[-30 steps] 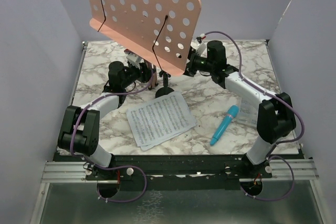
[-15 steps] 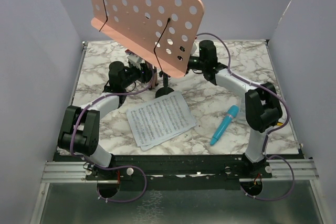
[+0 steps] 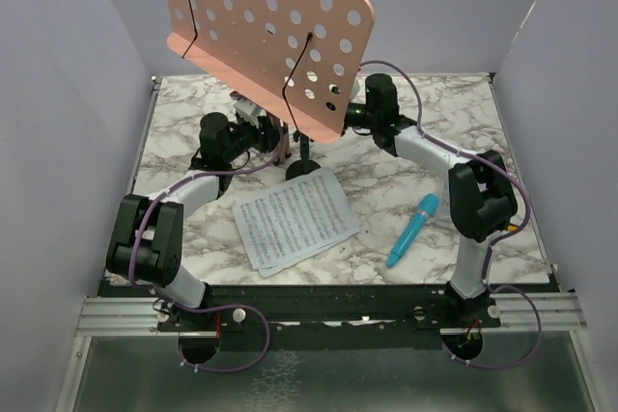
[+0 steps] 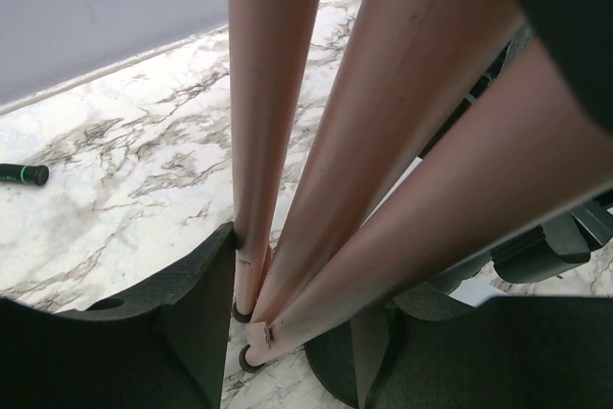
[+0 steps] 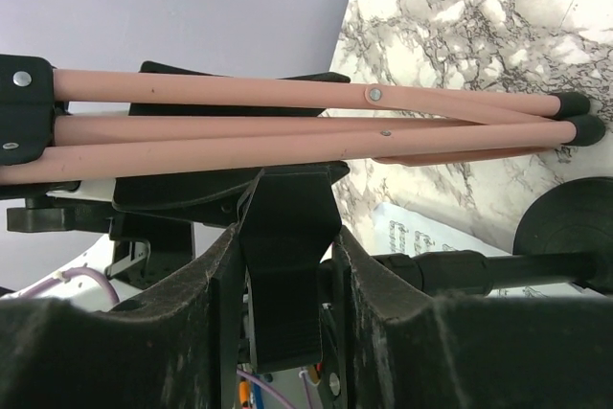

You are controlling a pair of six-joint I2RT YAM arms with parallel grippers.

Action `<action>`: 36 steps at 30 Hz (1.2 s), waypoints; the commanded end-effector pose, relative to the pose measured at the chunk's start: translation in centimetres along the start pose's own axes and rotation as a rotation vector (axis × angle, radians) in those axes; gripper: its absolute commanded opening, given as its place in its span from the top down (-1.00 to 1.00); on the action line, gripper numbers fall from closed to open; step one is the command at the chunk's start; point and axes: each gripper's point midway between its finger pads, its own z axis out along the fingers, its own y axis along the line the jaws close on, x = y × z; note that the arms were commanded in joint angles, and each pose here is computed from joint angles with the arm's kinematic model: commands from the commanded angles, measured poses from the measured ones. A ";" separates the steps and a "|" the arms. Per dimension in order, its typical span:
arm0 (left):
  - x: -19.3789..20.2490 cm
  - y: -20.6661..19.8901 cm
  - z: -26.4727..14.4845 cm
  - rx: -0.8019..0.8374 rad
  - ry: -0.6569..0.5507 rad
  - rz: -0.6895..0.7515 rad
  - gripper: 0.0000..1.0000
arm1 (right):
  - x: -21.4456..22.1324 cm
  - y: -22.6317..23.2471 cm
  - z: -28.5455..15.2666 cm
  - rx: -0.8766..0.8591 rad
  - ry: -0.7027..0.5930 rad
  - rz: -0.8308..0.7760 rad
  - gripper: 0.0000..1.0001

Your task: Set up the instrument practice props

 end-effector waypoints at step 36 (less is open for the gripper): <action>-3.3 -1.2 -0.2 0.044 -0.069 0.020 1.00 | -9.8 -4.2 -24.0 0.319 -0.376 -0.047 0.99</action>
